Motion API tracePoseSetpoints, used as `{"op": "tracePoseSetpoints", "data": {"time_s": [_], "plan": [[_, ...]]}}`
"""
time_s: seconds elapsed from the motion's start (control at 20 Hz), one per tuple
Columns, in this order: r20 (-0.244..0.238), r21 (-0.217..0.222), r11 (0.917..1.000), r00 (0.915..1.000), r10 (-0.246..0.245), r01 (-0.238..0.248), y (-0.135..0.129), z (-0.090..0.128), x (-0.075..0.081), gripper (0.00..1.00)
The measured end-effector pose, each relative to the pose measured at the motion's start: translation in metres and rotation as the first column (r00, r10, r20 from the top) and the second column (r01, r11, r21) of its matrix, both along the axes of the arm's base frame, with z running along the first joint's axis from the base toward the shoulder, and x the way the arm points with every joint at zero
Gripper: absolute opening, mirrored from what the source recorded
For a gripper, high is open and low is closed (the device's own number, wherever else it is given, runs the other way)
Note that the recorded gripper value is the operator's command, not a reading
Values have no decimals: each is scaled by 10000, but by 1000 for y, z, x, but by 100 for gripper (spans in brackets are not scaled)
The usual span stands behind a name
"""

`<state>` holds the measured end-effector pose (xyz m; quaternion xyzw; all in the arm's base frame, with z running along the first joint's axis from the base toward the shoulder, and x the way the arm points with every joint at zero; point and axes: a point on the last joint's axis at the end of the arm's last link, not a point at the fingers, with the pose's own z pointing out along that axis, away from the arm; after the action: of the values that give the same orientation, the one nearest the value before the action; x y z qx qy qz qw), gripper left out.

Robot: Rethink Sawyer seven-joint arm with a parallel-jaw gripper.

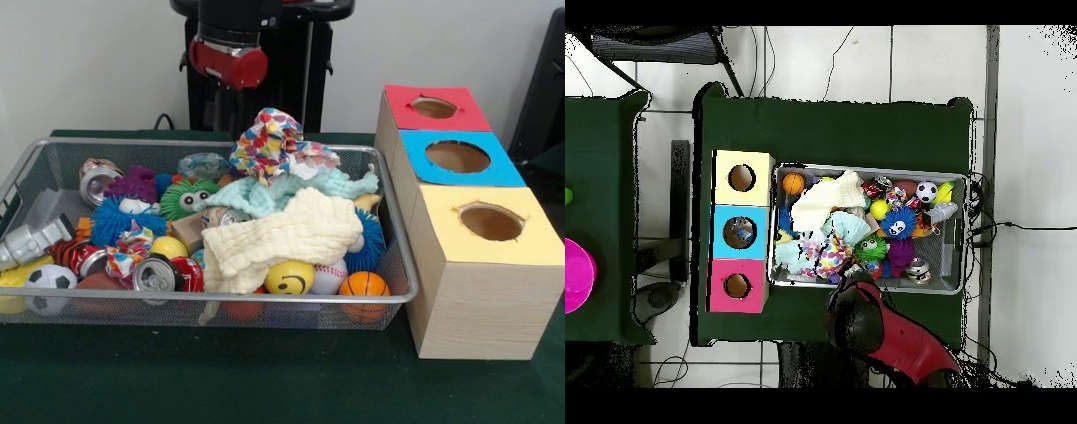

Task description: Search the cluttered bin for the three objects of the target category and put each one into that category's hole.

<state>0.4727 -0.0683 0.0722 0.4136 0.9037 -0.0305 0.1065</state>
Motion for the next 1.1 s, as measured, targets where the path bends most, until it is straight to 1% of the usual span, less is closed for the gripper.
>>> {"op": "tracePoseSetpoints", "data": {"time_s": [0.05, 0.2, 0.3, 0.35, 0.6, 0.75, 0.9, 0.95, 1.1], "plan": [[58, -30, 10000, 10000, 6, -6, -2, 0, 4, 100], [111, -61, 10000, 9999, 17, -16, -4, -2, 9, 100], [147, -88, 10000, 9999, 25, -24, -8, -7, 15, 100], [187, -119, 9999, 9998, 32, -30, -10, -12, 20, 100], [331, -218, 9998, 9995, -7, 15, -19, -25, 27, 100], [498, -333, 9994, 9987, -100, 117, -29, -37, 32, 100], [540, -365, 9992, 9985, -130, 150, -32, -40, 33, 100], [486, -342, 9993, 9987, -126, 143, -31, -44, 31, 100], [446, -324, 9994, 9989, -121, 136, -30, -46, 30, 100]]}}
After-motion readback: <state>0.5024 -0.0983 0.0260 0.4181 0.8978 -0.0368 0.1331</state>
